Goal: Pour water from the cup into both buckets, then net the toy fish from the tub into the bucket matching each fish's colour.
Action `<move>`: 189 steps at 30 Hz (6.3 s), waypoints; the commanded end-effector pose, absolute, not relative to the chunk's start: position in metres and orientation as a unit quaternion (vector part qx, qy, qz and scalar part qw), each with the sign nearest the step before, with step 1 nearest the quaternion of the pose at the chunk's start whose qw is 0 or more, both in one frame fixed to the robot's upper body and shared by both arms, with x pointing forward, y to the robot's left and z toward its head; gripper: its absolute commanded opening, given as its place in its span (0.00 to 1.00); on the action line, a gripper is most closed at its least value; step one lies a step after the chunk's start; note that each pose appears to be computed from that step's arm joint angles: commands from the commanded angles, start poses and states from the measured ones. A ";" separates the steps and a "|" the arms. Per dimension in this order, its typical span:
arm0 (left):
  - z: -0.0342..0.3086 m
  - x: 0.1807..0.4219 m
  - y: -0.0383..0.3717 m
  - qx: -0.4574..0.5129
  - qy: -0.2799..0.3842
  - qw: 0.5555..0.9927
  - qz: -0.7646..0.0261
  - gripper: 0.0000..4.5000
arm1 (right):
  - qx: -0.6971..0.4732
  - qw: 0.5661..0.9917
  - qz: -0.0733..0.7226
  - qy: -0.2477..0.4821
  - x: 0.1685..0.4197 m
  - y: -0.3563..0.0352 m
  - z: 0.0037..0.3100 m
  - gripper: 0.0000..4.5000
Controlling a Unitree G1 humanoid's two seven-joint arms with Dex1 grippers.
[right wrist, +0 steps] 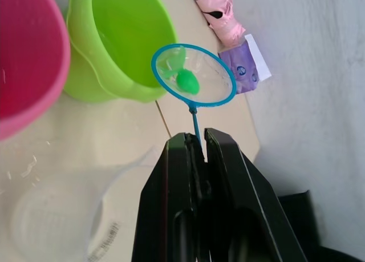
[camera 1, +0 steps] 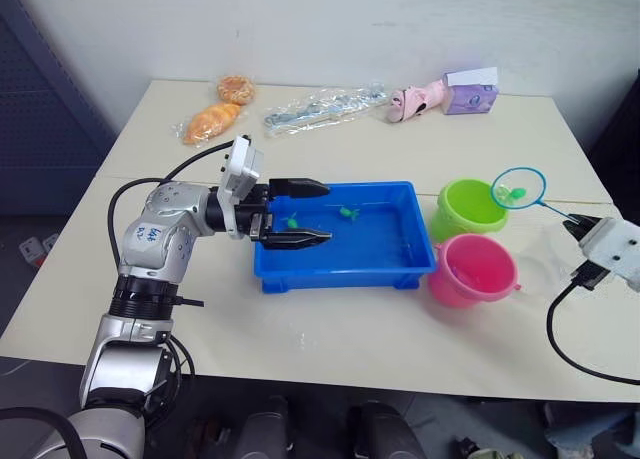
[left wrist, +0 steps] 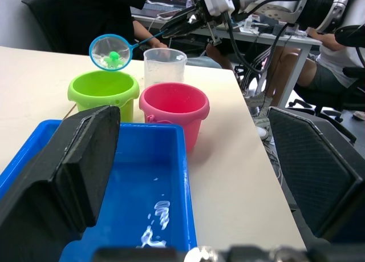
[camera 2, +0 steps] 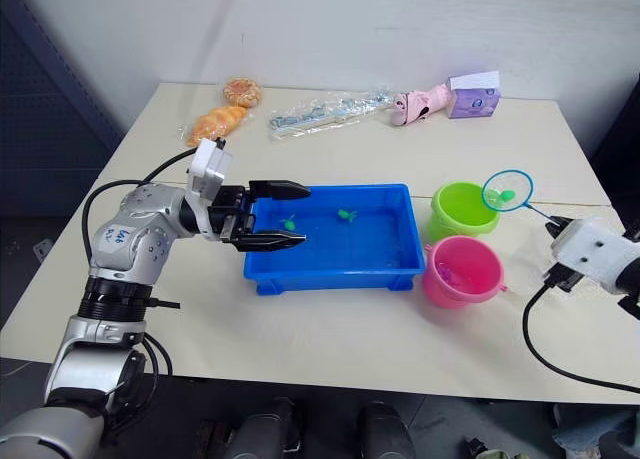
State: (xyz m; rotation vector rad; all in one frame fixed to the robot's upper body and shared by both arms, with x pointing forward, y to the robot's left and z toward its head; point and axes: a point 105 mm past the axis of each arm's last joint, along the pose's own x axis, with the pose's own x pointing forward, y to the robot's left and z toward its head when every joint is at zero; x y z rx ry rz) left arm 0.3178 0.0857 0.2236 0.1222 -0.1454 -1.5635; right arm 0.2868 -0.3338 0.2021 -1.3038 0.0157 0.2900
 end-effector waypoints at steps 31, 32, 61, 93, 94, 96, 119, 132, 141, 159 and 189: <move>0.202 0.321 0.065 0.102 -0.082 0.716 -0.685 0.99 | -0.843 0.499 0.163 -0.118 0.309 -0.326 0.200 0.00; 0.203 0.321 0.065 0.102 -0.082 0.716 -0.685 0.99 | -0.844 0.499 0.159 -0.115 0.309 -0.329 0.201 0.00; 0.202 0.316 0.067 0.098 -0.076 0.726 -0.677 0.99 | -0.823 0.537 0.126 -0.136 0.308 -0.323 0.212 0.00; 0.189 0.333 0.184 0.093 -0.051 0.815 -0.570 0.99 | -0.172 0.892 0.354 0.220 0.308 -0.165 0.153 0.00; 0.190 0.333 0.184 0.094 -0.051 0.815 -0.570 0.99 | -0.152 0.897 0.349 0.224 0.314 -0.163 0.152 0.00; 0.190 0.332 0.184 0.093 -0.050 0.815 -0.570 0.99 | -0.137 0.907 0.331 0.222 0.327 -0.164 0.149 0.00; 0.180 0.329 0.178 0.092 -0.039 0.811 -0.577 0.99 | -0.231 0.902 0.357 0.077 0.345 -0.142 0.169 0.00; 0.188 0.333 0.162 0.092 -0.053 0.798 -0.593 0.99 | -0.242 0.900 0.360 0.033 0.294 -0.163 0.196 0.00; 0.193 0.333 0.141 0.083 -0.064 0.775 -0.623 0.99 | -0.285 0.917 0.275 -0.044 0.259 -0.212 0.236 0.00; 0.199 0.331 0.097 0.066 -0.087 0.741 -0.663 0.99 | -0.567 0.814 0.122 0.008 0.280 -0.306 0.228 0.00; 0.208 0.330 0.097 0.060 -0.087 0.762 -0.639 0.99 | -0.689 0.695 0.112 -0.172 0.286 -0.293 0.246 0.00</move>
